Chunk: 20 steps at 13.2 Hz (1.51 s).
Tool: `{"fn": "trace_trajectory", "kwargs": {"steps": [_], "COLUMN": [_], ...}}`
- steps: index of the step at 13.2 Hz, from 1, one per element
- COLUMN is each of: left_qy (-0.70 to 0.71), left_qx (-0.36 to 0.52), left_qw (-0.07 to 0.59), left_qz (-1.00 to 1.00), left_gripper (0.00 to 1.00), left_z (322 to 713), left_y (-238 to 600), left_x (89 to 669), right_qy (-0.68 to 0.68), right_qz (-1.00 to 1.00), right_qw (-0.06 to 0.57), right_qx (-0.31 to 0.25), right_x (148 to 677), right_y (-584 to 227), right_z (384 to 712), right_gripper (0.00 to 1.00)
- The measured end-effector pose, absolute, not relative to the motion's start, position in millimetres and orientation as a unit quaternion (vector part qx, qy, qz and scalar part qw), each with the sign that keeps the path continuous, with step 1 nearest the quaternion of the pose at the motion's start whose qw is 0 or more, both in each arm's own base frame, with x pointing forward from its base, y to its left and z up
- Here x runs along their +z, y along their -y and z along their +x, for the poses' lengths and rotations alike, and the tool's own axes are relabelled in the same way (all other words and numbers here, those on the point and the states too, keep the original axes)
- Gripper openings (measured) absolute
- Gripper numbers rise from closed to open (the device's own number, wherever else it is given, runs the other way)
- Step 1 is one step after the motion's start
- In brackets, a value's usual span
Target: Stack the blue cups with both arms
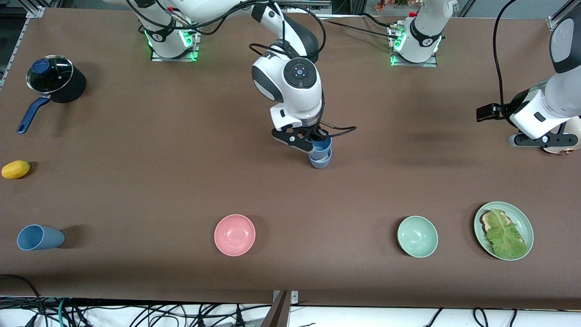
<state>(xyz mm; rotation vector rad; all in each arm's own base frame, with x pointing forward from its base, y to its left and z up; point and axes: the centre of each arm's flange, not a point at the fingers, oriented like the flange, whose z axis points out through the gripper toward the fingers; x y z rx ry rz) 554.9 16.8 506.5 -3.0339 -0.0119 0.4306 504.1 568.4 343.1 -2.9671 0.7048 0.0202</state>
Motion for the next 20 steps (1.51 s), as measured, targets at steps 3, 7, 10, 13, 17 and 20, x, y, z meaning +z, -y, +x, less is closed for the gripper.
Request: {"fn": "trace_trajectory", "kwargs": {"steps": [3, 7, 10, 13, 17, 20], "left_qy": [0.004, 0.008, 0.027, 0.018, -0.014, -0.02], "left_qx": [0.137, 0.116, 0.103, 0.098, 0.09, 0.082], "left_qw": [0.046, 0.015, -0.003, -0.006, -0.009, -0.008], "left_qz": [-0.989, -0.993, -0.994, -0.995, -0.996, -0.996], "left_gripper": [1.0, 1.0, 1.0, 1.0, 1.0, 1.0], "left_z": [557, 562, 564, 564, 566, 568], "left_y": [-12, -5, -21, -30, -29, -25], "left_x": [513, 534, 546, 551, 554, 556], "right_qy": [-0.237, -0.249, -0.228, -0.18, -0.135, -0.099], "right_qz": [-0.97, -0.967, -0.973, -0.983, -0.991, -0.992], "right_qw": [0.046, 0.044, 0.038, 0.016, 0.016, 0.059], "right_qx": [0.003, -0.004, -0.023, -0.018, 0.008, 0.054], "right_x": [347, 352, 373, 397, 445, 474], "right_y": [-563, -548, -522, -462, -336, -217], "right_z": [512, 528, 553, 591, 649, 678], "right_gripper": [0.31, 0.72, 1.0, 1.0, 1.0, 1.0]}}
